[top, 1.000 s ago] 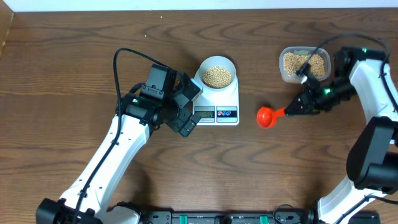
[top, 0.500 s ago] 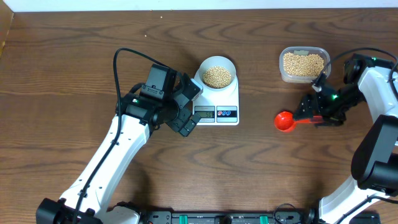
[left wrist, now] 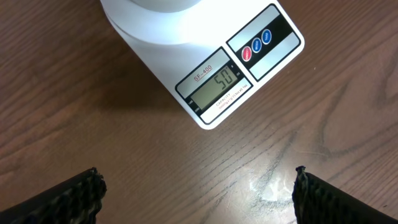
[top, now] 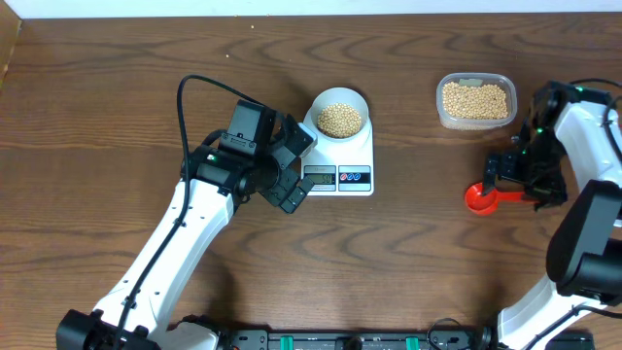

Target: Scoop item into bowl and weigh 50g on scale

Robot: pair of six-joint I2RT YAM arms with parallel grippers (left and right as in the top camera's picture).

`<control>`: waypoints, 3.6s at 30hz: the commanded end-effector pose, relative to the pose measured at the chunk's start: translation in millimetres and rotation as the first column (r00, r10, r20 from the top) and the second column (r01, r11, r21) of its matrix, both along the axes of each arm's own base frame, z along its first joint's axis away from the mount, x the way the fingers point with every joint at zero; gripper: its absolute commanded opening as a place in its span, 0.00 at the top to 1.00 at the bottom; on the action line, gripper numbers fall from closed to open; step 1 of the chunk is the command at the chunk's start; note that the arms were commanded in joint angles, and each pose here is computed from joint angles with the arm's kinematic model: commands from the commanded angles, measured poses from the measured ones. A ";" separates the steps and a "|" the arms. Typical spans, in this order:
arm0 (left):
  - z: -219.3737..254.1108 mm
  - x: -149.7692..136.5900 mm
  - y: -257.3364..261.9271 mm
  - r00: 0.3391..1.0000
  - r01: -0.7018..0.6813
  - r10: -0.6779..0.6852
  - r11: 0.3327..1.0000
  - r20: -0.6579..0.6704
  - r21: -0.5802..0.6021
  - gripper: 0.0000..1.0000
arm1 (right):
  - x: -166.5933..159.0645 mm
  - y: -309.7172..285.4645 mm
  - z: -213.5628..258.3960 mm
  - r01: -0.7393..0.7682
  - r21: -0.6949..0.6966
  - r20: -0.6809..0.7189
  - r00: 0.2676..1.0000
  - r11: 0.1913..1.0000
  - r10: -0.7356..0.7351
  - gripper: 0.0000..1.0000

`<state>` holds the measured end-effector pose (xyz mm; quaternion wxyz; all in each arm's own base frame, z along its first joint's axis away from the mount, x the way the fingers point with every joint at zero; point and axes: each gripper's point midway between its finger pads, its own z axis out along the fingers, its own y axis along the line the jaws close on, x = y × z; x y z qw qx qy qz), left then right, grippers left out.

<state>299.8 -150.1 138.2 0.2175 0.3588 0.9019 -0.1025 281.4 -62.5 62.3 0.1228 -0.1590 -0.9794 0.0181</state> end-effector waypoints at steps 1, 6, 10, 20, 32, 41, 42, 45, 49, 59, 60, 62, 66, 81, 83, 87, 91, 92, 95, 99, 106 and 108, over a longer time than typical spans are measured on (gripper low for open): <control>13.0 3.7 -4.2 0.999 0.015 -0.015 1.000 0.030 -0.022 0.02 | 14.0 -20.6 12.2 -0.046 -0.226 0.041 0.998 0.973 0.057 0.01; 13.0 3.7 -4.2 0.999 0.015 -0.015 1.000 0.030 -0.022 0.02 | 42.2 -17.6 15.6 -0.116 -0.361 0.110 0.980 0.925 0.166 0.01; 13.0 3.7 -4.2 0.999 0.015 -0.015 1.000 0.030 -0.022 0.02 | 58.7 -10.9 16.6 -0.154 -0.387 0.153 0.962 0.909 0.228 0.01; 13.0 3.7 -4.2 0.999 0.015 -0.015 1.000 0.030 -0.022 0.02 | 77.7 -1.7 18.3 -0.171 -0.400 0.215 0.938 0.901 0.273 0.01; 13.0 3.7 -4.2 0.999 0.016 -0.015 1.000 0.030 -0.021 0.02 | 132.7 59.2 81.2 -0.280 -0.181 0.497 0.801 0.943 0.334 0.51; 13.0 3.7 -4.2 0.999 0.015 -0.015 1.000 0.030 -0.022 0.02 | 140.7 90.7 84.6 -0.363 -0.111 0.553 0.750 0.925 0.361 0.01; 13.0 3.7 -4.2 0.999 0.015 -0.015 1.000 0.030 -0.021 0.02 | 141.3 94.0 84.9 -0.372 -0.108 0.558 0.745 0.922 0.366 0.01; 13.0 3.7 -4.1 0.999 0.015 -0.014 1.000 0.030 -0.021 0.02 | 142.0 108.4 86.8 -0.419 -0.091 0.573 0.720 0.903 0.392 0.01; 13.0 3.7 -4.2 0.999 0.015 -0.015 1.000 0.030 -0.022 0.02 | 143.0 131.2 91.5 -0.494 -0.068 0.601 0.673 0.867 0.431 0.01; 13.0 3.7 -4.2 0.999 0.015 -0.015 1.000 0.030 -0.022 0.02 | 142.0 128.2 127.2 -0.474 -0.082 0.671 0.625 0.877 0.400 0.01; 13.0 3.7 -4.2 0.999 0.015 -0.015 1.000 0.030 -0.022 0.02 | 140.8 127.6 133.7 -0.471 -0.077 0.685 0.616 0.879 0.390 0.01; 13.0 3.6 -4.3 0.999 0.016 -0.015 1.000 0.030 -0.022 0.02 | 133.9 129.5 155.2 -0.479 -0.050 0.729 0.583 0.877 0.360 0.01; 13.0 3.7 -4.1 0.999 0.015 -0.014 1.000 0.030 -0.021 0.02 | 120.4 137.4 180.2 -0.505 -0.009 0.773 0.544 0.863 0.326 0.01; 13.0 3.7 -4.2 0.999 0.015 -0.015 1.000 0.030 -0.022 0.02 | 105.5 137.9 190.5 -0.509 -0.005 0.773 0.544 0.861 0.326 0.01; 13.0 3.7 -4.1 0.999 0.015 -0.014 1.000 0.030 -0.021 0.02 | 105.0 137.9 190.2 -0.509 -0.003 0.772 0.545 0.861 0.326 0.01; 13.0 3.6 -4.3 0.999 0.016 -0.015 1.000 0.030 -0.022 0.02 | 101.1 137.7 187.7 -0.509 0.006 0.761 0.560 0.860 0.327 0.01; 13.0 3.7 -4.2 0.999 0.015 -0.015 1.000 0.030 -0.022 0.02 | 101.7 136.8 187.3 -0.508 0.000 0.761 0.559 0.861 0.330 0.01; 13.0 3.6 -4.3 0.999 0.016 -0.015 1.000 0.030 -0.022 0.02 | 102.2 135.3 187.2 -0.506 -0.011 0.761 0.555 0.862 0.336 0.01; 13.0 3.6 -4.3 0.999 0.016 -0.015 1.000 0.030 -0.022 0.02 | 105.6 127.0 190.4 -0.480 -0.070 0.774 0.526 0.874 0.351 0.01; 13.0 3.7 -4.2 0.999 0.015 -0.015 1.000 0.030 -0.022 0.02 | 107.9 126.1 195.0 -0.495 -0.159 0.829 0.403 0.854 0.388 0.01; 13.0 3.7 -4.2 0.999 0.015 -0.015 1.000 0.030 -0.022 0.02 | 91.9 124.8 178.8 -0.447 -0.253 0.906 0.202 0.858 0.372 0.01; 13.0 3.6 -4.3 0.999 0.016 -0.015 1.000 0.030 -0.022 0.02 | 83.2 124.1 171.6 -0.434 -0.271 0.916 0.158 0.859 0.368 0.01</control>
